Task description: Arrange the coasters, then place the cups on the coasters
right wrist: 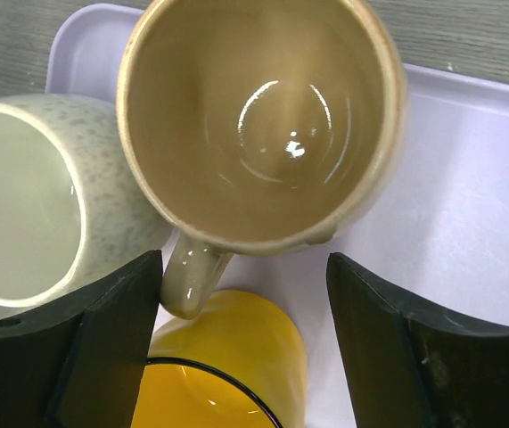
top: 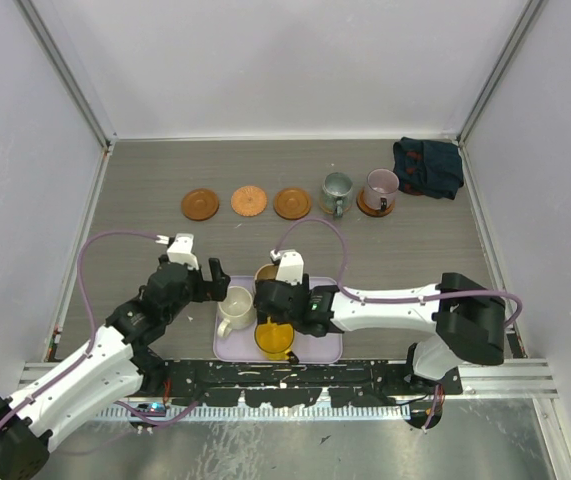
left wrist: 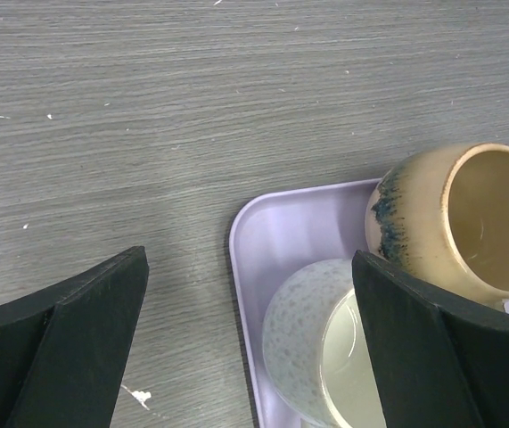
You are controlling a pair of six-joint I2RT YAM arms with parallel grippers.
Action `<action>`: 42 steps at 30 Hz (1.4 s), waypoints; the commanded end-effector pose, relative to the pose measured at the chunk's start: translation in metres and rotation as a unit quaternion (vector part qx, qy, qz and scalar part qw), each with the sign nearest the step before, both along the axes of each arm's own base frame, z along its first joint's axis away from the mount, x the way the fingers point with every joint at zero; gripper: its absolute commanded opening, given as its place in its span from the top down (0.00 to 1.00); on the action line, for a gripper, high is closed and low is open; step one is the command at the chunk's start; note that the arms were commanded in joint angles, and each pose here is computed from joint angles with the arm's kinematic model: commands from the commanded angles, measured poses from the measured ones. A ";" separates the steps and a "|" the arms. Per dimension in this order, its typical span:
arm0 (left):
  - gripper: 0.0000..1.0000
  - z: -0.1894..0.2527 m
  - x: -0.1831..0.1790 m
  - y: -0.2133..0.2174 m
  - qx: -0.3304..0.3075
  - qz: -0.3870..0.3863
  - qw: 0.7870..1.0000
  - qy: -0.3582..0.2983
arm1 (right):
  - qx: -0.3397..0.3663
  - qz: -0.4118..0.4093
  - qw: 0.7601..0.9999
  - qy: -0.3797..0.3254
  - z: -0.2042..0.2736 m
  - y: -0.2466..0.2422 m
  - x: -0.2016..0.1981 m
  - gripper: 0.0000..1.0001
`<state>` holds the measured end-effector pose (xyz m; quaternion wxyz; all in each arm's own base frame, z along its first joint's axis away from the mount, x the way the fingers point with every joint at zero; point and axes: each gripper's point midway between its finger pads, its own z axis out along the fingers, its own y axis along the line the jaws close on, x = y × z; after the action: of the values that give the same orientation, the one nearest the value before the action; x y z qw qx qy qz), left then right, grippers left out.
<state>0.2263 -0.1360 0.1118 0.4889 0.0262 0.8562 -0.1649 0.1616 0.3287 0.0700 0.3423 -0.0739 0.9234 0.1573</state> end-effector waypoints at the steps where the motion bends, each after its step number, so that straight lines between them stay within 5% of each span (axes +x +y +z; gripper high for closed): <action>1: 0.02 0.013 0.003 -0.006 -0.023 -0.007 0.999 -0.026 | -0.030 -0.066 0.997 -0.014 -0.001 -0.030 0.003 0.23; 11: 0.02 0.010 0.004 -0.007 -0.024 -0.008 0.999 -0.022 | -0.077 -0.123 0.988 -0.044 0.012 -0.084 0.006 0.30; 26: 0.02 0.009 0.007 -0.004 -0.022 0.007 0.999 -0.023 | -0.130 0.024 0.990 -0.041 0.018 -0.040 0.005 0.31; 42: 0.02 0.009 0.011 -0.003 -0.018 0.016 0.999 -0.025 | -0.130 0.033 0.991 -0.019 -0.007 -0.042 0.023 0.54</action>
<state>0.2271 -0.1360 0.1059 0.4870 0.0234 0.8577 -0.1630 0.1726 0.2814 0.0642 0.3280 -0.1594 0.9305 0.0339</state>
